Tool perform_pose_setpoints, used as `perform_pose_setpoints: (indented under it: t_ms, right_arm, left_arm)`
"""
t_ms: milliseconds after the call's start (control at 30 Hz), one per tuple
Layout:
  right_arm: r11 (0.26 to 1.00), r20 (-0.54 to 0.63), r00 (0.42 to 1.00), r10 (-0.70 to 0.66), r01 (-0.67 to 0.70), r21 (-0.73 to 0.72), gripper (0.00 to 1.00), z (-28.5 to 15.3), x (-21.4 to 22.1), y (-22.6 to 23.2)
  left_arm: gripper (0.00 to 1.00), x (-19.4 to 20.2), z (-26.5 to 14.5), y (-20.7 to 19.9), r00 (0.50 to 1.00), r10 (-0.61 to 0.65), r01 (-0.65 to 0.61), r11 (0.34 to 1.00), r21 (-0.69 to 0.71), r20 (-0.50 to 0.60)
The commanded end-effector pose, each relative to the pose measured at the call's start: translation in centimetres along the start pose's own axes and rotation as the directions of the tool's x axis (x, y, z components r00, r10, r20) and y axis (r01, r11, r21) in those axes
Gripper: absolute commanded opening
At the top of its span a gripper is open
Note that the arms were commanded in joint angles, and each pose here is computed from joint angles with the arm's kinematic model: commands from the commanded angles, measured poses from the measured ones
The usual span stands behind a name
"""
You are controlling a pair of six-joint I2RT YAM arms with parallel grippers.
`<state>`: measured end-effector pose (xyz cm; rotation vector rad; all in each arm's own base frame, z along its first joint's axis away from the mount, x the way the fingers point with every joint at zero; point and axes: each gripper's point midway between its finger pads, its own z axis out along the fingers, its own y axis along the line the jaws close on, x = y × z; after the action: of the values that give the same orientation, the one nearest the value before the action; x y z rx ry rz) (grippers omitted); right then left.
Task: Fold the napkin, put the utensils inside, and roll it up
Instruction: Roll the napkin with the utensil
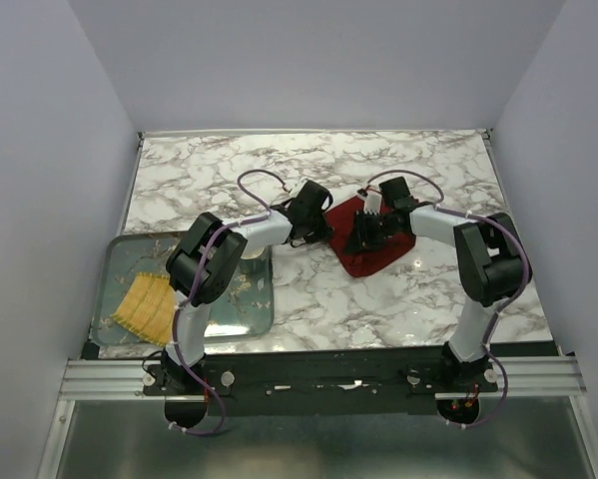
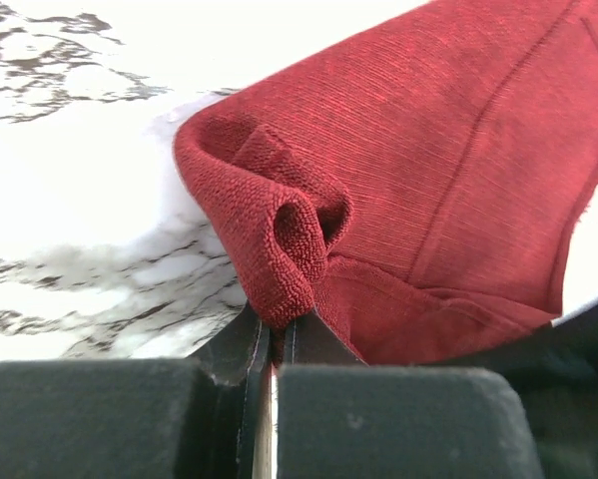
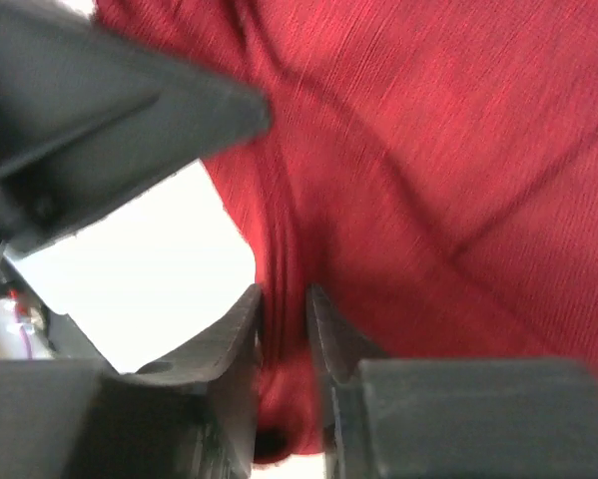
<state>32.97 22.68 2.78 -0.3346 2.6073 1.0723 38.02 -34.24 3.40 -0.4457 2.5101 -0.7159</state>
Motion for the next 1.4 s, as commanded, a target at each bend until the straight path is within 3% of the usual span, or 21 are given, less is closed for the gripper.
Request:
perform_pose_setpoints:
  t_ms: [0,33,100,233,400,500,600,733,1067,1367]
  right_arm:
    - [0.946,-0.063,0.994,-0.089,0.104,0.307,0.45,-3.6,1.6,-0.1]
    - [0.907,-0.051,0.992,-0.113,0.124,0.402,0.48,-4.4,1.2,-1.0]
    - [0.873,-0.026,0.984,-0.174,0.167,0.459,0.56,-5.5,0.7,0.6]
    - [0.814,0.046,0.963,-0.266,0.198,0.546,0.61,-6.5,-0.5,2.6]
    - [0.837,0.131,0.932,-0.338,0.234,0.494,0.61,-4.6,-0.9,5.2]
    - [0.849,0.155,0.916,-0.37,0.265,0.458,0.54,-3.4,-1.2,5.4]
    - [0.844,0.126,0.915,-0.384,0.292,0.45,0.43,-2.0,-1.0,4.7]
    - [0.841,0.091,0.908,-0.408,0.335,0.425,0.41,-0.6,-0.2,4.1]
    - [0.847,0.067,0.924,-0.378,0.315,0.429,0.53,1.3,2.2,2.3]
    - [0.846,0.01,0.945,-0.326,0.287,0.45,0.58,2.9,4.5,0.1]
  left_arm:
    - [0.0,1.1,0.1,4.9,0.998,0.052,-0.058,0.969,-0.241,-0.029]
    - [0.0,1.2,-0.1,4.8,0.998,0.05,-0.056,0.968,-0.246,-0.031]
    - [0.0,1.3,-0.4,4.4,0.998,0.049,-0.057,0.966,-0.253,-0.038]
    - [0.0,1.6,-0.6,4.0,0.998,0.044,-0.055,0.961,-0.272,-0.049]
    - [0.0,1.7,-0.9,3.3,0.998,0.025,-0.039,0.967,-0.251,-0.057]
    - [0.0,1.5,-1.3,2.8,0.998,0.025,-0.036,0.971,-0.237,-0.052]
    - [0.0,1.5,-1.5,2.3,0.998,0.016,-0.028,0.975,-0.221,-0.058]
    - [0.0,1.8,-1.7,1.6,0.997,-0.003,-0.012,0.98,-0.199,-0.078]
    - [0.0,1.6,-2.9,-0.1,0.995,-0.033,0.017,0.987,-0.157,-0.099]
    - [0.0,1.8,-3.5,-0.7,0.99,-0.044,0.028,0.992,-0.122,-0.131]
